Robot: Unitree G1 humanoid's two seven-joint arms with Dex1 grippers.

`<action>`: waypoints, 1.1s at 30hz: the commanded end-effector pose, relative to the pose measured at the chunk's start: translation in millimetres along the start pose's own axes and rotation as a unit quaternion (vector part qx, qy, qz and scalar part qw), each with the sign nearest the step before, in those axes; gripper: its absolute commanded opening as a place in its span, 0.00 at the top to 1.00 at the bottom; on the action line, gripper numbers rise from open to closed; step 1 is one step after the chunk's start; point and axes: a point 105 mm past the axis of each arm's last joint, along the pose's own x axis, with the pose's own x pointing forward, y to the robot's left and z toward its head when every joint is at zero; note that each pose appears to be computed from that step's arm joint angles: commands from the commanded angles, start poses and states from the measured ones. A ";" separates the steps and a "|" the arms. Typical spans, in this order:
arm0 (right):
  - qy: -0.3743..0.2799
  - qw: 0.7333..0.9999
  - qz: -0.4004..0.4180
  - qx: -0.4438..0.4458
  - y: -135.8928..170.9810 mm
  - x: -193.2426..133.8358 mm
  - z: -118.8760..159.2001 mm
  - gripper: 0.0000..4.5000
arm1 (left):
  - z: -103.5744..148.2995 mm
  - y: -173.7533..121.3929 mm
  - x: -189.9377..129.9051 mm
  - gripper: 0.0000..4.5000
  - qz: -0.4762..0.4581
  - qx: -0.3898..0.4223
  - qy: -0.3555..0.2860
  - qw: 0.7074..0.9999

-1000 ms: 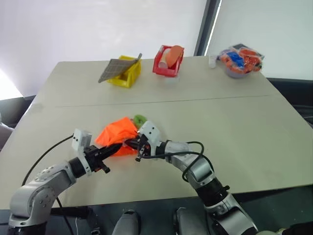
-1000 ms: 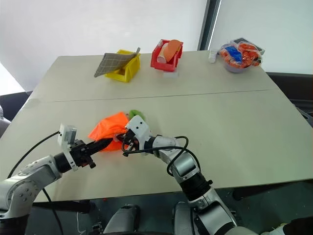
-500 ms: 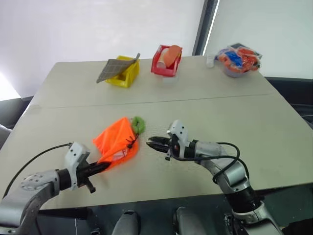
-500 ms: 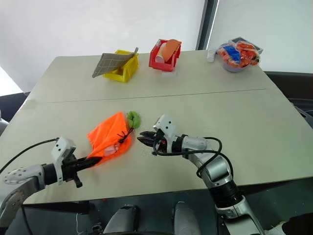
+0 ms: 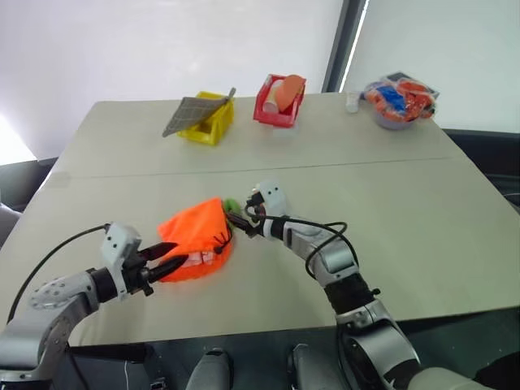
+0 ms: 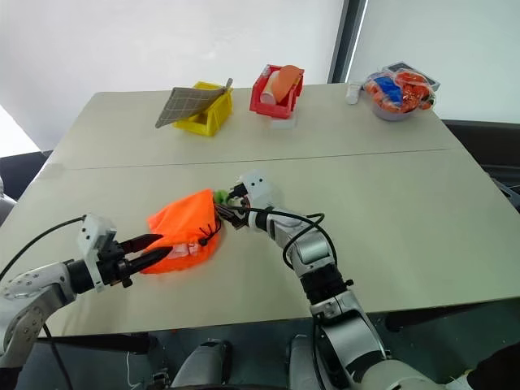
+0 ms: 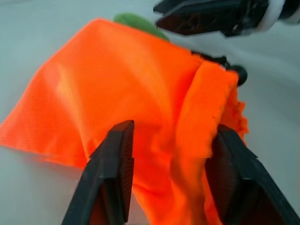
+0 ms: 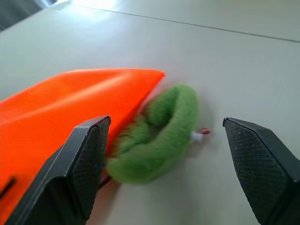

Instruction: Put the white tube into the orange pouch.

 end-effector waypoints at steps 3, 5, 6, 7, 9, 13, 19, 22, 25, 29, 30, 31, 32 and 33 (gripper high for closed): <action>0.001 1.000 -0.005 -0.023 0.5 9.9 2.2 0.12 | 23.6 1.3 -9.4 0.48 0.007 0.003 -0.043 0.999; 0.003 0.999 -0.002 -0.033 1.0 10.2 0.7 0.17 | 23.8 3.9 -10.7 0.47 0.016 0.002 -0.045 0.999; 0.003 0.999 -0.001 -0.038 1.3 9.9 0.4 0.23 | 23.5 5.2 -11.3 0.47 0.021 0.001 -0.045 0.999; 0.003 0.999 0.000 -0.040 1.5 9.4 0.3 0.30 | 23.1 6.0 -11.7 0.47 0.024 -0.001 -0.045 0.999; 0.001 0.999 -0.003 -0.046 -0.5 7.5 0.4 0.52 | 21.9 7.4 -11.9 0.47 0.030 -0.003 -0.046 0.998; -0.009 0.999 -0.008 -0.048 -4.6 1.7 3.9 0.98 | 21.5 9.7 -10.1 0.47 0.039 -0.005 -0.051 0.998; -0.053 0.998 -0.033 -0.033 -18.8 -20.1 16.6 0.99 | 30.7 15.1 -2.6 0.47 0.047 -0.011 -0.082 0.995; -0.086 0.995 -0.041 -0.018 -27.2 -40.1 25.4 0.99 | 33.5 18.0 -0.1 0.47 0.052 -0.013 -0.091 0.994; -0.107 0.993 -0.043 0.000 -33.0 -59.2 30.7 0.99 | 34.6 18.4 2.0 0.47 0.051 -0.014 -0.095 0.994; -0.086 0.995 -0.048 -0.017 -39.2 -81.0 21.7 0.99 | 33.1 20.0 6.4 0.47 0.048 -0.018 -0.094 0.994; -0.078 0.996 -0.038 -0.017 -35.1 -81.4 19.9 0.99 | 32.3 20.3 7.7 0.47 0.047 -0.019 -0.094 0.994; -0.072 0.997 -0.027 -0.011 -30.4 -80.4 18.8 0.94 | 31.6 20.1 9.0 0.47 0.045 -0.020 -0.093 0.994; -0.068 0.998 -0.017 -0.007 -25.5 -78.5 19.1 0.87 | 30.7 19.7 10.2 0.47 0.043 -0.020 -0.091 0.995; -0.069 0.998 -0.009 -0.008 -19.6 -74.6 21.6 0.81 | 29.0 18.9 11.7 0.47 0.040 -0.018 -0.088 0.995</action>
